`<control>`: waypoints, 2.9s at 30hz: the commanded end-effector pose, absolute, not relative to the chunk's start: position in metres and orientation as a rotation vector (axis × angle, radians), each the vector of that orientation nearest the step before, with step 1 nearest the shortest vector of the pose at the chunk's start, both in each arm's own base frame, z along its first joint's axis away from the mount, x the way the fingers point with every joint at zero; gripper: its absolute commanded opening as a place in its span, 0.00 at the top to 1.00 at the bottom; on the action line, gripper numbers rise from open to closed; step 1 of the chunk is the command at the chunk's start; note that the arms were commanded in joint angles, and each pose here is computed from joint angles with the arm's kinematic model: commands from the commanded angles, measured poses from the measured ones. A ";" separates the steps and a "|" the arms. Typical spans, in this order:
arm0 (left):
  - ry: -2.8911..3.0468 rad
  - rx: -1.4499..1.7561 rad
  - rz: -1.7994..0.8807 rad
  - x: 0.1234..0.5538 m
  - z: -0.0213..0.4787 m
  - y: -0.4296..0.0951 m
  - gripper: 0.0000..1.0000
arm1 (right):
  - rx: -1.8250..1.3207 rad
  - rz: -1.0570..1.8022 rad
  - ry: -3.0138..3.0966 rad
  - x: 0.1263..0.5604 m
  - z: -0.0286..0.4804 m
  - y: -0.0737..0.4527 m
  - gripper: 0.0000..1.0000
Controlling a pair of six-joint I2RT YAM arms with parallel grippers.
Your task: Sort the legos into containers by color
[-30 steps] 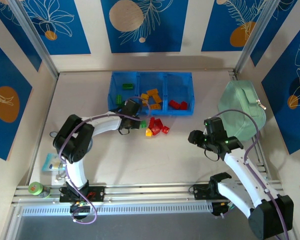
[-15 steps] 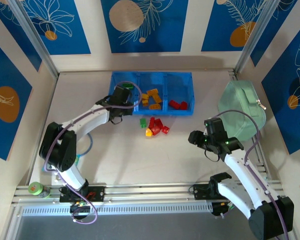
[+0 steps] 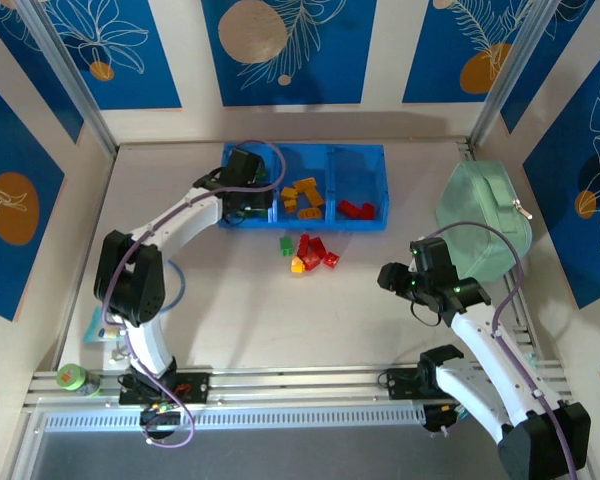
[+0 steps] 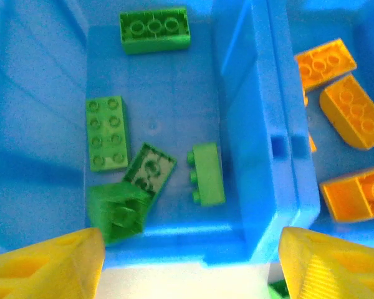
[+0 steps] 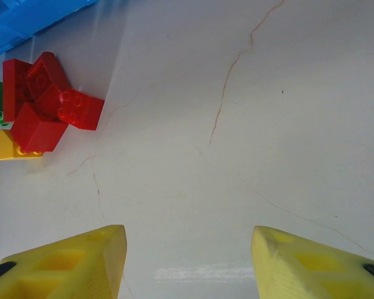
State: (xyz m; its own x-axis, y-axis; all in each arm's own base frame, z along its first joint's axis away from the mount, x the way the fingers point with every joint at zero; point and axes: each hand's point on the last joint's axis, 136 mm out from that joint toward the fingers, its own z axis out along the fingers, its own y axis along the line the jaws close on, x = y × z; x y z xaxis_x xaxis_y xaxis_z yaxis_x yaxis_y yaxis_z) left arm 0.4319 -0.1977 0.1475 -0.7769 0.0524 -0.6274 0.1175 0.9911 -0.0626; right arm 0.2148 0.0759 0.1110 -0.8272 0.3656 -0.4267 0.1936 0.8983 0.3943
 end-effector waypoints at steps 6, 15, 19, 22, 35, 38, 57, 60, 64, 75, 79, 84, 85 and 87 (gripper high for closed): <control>2.479 0.198 -0.249 0.373 0.129 -0.245 0.29 | 0.417 0.486 2.584 0.218 0.106 0.082 0.44; 2.600 0.204 -0.295 0.353 0.065 -0.281 0.32 | 0.402 0.481 2.588 0.218 0.108 0.085 0.44; 2.623 0.191 -0.264 0.356 0.051 -0.282 0.34 | 0.403 0.463 2.591 0.215 0.106 0.082 0.44; 2.634 0.172 -0.236 0.360 0.044 -0.280 0.35 | 0.410 0.457 2.589 0.214 0.103 0.081 0.44; 2.657 0.151 -0.186 0.376 0.030 -0.278 0.47 | 0.418 0.450 2.597 0.210 0.095 0.078 0.44; 2.659 0.159 -0.166 0.377 0.031 -0.275 0.56 | 0.421 0.448 2.599 0.210 0.094 0.078 0.44; 2.400 0.005 -0.256 0.373 0.139 -0.201 0.69 | 0.423 0.465 2.594 0.212 0.097 0.080 0.44; 2.354 -0.048 -0.261 0.386 0.160 -0.178 0.70 | 0.421 0.468 2.593 0.211 0.098 0.080 0.44; 2.345 -0.089 -0.285 0.409 0.173 -0.159 0.70 | 0.418 0.471 2.597 0.209 0.099 0.081 0.44; 2.393 -0.075 -0.288 0.468 0.168 -0.153 0.51 | 0.409 0.483 2.595 0.208 0.106 0.084 0.44; 2.383 -0.096 -0.327 0.468 0.170 -0.157 0.25 | 0.398 0.472 2.593 0.209 0.109 0.083 0.44; 2.349 -0.082 -0.380 0.444 0.174 -0.168 0.25 | 0.392 0.480 2.594 0.210 0.108 0.085 0.44; 2.350 -0.069 -0.378 0.437 0.172 -0.171 0.25 | 0.391 0.486 2.593 0.210 0.108 0.086 0.44; 2.355 -0.030 -0.376 0.422 0.168 -0.181 0.25 | 0.384 0.501 2.594 0.213 0.108 0.089 0.44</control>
State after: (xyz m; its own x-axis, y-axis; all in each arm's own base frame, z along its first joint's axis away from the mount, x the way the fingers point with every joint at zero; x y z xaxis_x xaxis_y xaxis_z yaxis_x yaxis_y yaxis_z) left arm 0.4379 -0.1641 0.1569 -0.7453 -0.1422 -0.6514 0.0404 0.9656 -0.2569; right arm 0.2089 0.0829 0.0995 -0.8525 0.3514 -0.3869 0.1954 0.9009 0.3875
